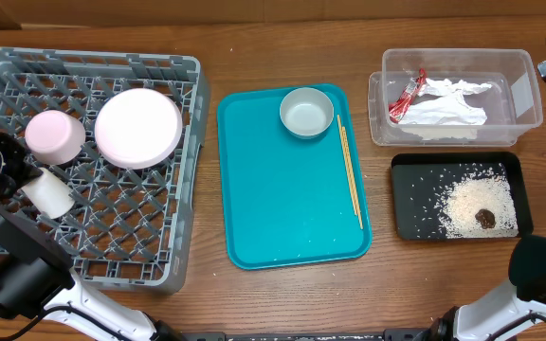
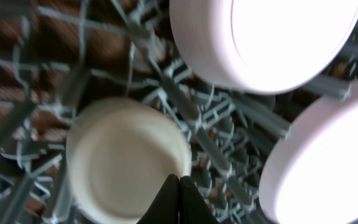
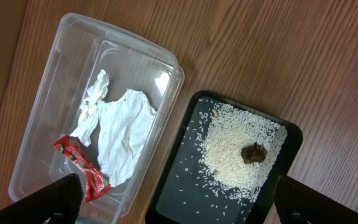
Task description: Sort waste into correct bins and load items into the dishwasher
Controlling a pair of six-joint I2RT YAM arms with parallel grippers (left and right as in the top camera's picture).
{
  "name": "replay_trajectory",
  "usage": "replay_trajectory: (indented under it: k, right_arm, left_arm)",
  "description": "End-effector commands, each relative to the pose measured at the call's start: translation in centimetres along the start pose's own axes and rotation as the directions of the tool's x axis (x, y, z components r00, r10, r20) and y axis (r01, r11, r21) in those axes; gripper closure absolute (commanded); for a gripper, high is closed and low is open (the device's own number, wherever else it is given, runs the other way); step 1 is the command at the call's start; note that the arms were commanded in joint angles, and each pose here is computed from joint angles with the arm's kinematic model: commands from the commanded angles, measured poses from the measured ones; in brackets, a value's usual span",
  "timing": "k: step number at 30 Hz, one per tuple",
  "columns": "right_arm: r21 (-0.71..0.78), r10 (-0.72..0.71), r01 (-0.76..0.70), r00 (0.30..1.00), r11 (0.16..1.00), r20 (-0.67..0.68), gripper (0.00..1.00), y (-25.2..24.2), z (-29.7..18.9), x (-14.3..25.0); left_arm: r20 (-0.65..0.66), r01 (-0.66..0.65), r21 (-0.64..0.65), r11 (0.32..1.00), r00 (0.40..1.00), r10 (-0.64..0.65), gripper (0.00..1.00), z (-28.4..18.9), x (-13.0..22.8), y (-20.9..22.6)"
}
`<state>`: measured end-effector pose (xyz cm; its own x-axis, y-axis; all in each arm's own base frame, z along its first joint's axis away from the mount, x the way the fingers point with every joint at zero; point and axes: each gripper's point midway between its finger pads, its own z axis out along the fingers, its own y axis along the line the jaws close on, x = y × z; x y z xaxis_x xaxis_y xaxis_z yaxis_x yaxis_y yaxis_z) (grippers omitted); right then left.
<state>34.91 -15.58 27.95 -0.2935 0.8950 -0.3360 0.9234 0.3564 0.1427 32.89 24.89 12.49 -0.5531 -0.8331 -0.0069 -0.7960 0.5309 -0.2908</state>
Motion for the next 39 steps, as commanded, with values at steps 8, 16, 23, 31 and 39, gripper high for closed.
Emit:
replay_trajectory:
  k: [8, 16, 23, 31, 39]
  right_arm:
    - [-0.019, 0.004, -0.003, 1.000, 1.000, 0.026, 0.00, 0.2, -0.8, -0.4]
    - [-0.019, 0.004, -0.003, 1.000, 1.000, 0.026, 0.00, 0.2, -0.8, -0.4]
    - [-0.019, 0.004, -0.003, 1.000, 1.000, 0.026, 0.00, 0.2, -0.8, -0.4]
    - [-0.019, 0.004, -0.003, 1.000, 1.000, 0.026, 0.00, 0.2, -0.8, -0.4]
    - [-0.019, 0.004, -0.003, 1.000, 1.000, 0.026, 0.00, 0.2, -0.8, -0.4]
  left_arm:
    - [0.074, -0.096, 0.108, 0.989, 0.993, 0.089, 0.96, -4.1, 0.8, -2.7]
    - [0.231, 0.016, -0.126, 0.992, 0.973, 0.014, 0.96, -6.2, -1.2, 1.1]
    - [0.132, 0.031, -0.155, 0.987, 0.991, -0.010, 0.96, -2.2, -0.8, 2.4]
    - [0.117, 0.028, -0.152, 0.988, 0.993, -0.011, 0.96, -1.4, -0.9, 2.4]
    - [0.099, 0.031, -0.159, 0.987, 0.995, -0.015, 0.96, -0.5, -1.0, 2.7]
